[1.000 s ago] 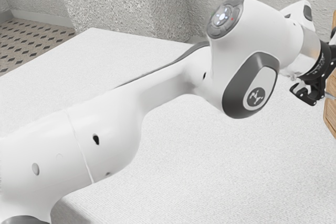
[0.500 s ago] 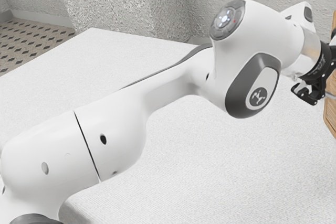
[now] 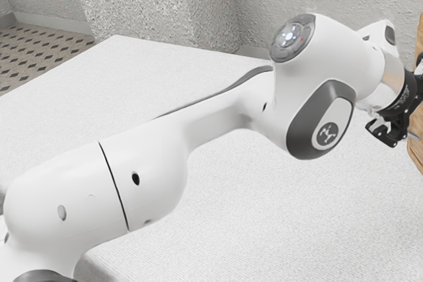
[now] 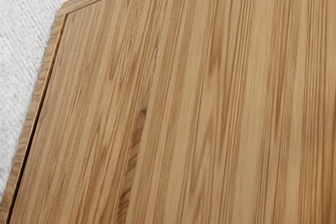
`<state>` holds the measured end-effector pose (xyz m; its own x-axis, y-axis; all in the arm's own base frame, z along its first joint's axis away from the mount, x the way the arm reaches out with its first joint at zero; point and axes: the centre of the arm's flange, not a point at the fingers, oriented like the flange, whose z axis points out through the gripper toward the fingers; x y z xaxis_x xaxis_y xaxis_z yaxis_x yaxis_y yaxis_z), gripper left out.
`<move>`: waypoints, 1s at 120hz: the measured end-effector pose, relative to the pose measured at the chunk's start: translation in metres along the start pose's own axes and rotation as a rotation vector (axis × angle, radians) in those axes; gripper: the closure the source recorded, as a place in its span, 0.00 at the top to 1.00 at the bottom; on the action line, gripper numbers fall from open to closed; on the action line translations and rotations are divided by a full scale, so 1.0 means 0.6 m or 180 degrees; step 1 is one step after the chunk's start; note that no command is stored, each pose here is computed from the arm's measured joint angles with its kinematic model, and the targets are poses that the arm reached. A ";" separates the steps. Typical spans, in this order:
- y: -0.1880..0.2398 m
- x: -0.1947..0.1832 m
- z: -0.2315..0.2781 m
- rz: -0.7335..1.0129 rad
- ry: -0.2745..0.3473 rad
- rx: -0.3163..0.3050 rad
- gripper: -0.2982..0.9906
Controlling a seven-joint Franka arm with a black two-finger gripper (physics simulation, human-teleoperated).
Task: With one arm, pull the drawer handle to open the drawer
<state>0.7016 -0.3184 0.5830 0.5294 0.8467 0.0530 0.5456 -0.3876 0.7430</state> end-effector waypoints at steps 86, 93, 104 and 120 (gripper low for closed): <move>-0.094 0.089 -0.288 -0.0236 0.0186 0.0407 0.77; -0.098 0.097 -0.320 -0.0263 0.0151 0.0557 0.77; -0.107 0.122 -0.342 -0.0257 0.0172 0.0964 0.77; -0.097 0.184 -0.345 -0.0297 0.0334 0.1581 0.77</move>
<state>0.5939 -0.1267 0.6836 0.4096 0.9081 0.0870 0.8436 -0.4134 0.3427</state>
